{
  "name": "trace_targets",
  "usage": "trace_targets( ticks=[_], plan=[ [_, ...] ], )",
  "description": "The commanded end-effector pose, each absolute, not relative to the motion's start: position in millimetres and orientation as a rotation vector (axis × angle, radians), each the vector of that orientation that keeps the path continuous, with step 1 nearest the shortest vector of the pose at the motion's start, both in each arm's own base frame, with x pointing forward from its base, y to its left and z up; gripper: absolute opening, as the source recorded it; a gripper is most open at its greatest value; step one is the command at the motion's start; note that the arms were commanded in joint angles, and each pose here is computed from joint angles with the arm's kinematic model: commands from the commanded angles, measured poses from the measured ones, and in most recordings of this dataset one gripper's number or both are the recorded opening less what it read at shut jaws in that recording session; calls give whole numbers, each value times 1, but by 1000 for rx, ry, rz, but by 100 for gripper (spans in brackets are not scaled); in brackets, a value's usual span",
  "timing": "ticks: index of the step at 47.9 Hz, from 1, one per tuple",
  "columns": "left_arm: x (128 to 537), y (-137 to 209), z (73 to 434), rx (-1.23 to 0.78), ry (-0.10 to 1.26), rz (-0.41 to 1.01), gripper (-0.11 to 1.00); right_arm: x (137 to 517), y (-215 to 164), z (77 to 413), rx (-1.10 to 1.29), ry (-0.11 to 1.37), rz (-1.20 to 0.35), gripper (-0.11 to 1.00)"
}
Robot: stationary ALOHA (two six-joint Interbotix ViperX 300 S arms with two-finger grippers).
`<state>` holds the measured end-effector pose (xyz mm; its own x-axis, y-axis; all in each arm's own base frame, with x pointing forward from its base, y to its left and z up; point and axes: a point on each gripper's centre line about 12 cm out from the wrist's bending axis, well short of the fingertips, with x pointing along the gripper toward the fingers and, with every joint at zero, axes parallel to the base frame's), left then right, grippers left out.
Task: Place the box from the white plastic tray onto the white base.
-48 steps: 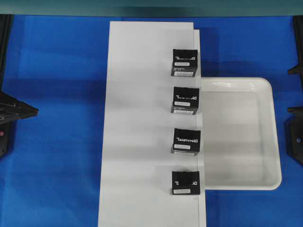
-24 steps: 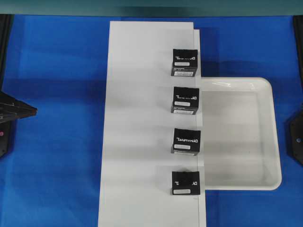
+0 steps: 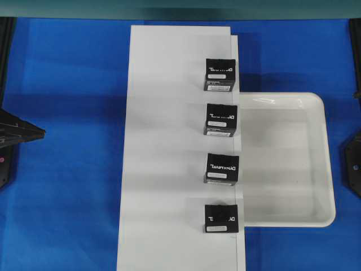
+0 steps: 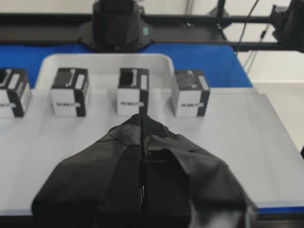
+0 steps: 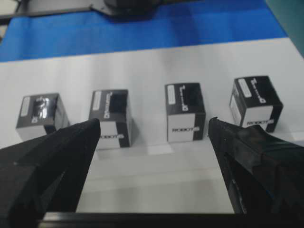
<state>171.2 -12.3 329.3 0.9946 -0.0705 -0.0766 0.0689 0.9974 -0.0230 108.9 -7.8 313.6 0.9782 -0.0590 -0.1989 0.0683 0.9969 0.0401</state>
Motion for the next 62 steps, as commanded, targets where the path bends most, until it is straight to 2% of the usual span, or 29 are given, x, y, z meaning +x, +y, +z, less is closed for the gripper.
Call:
trace_targets(
  ticks=[1,20,43,57,62],
  plan=[
    [173,-12,339,-15,47,-67,-7,106,-8,317,46,172,-61,99],
    [174,-12,342,-12,17,-67,-7,106,-8,315,51,169,-60,99],
    [176,-1,362,-8,-175,-9,-7,106,-8,317,56,141,-59,99],
    [195,-13,356,-17,-181,-70,-7,105,-11,317,63,140,-89,99],
    [204,-21,348,-20,-143,-106,-7,105,-11,317,61,140,-90,99]
  ],
)
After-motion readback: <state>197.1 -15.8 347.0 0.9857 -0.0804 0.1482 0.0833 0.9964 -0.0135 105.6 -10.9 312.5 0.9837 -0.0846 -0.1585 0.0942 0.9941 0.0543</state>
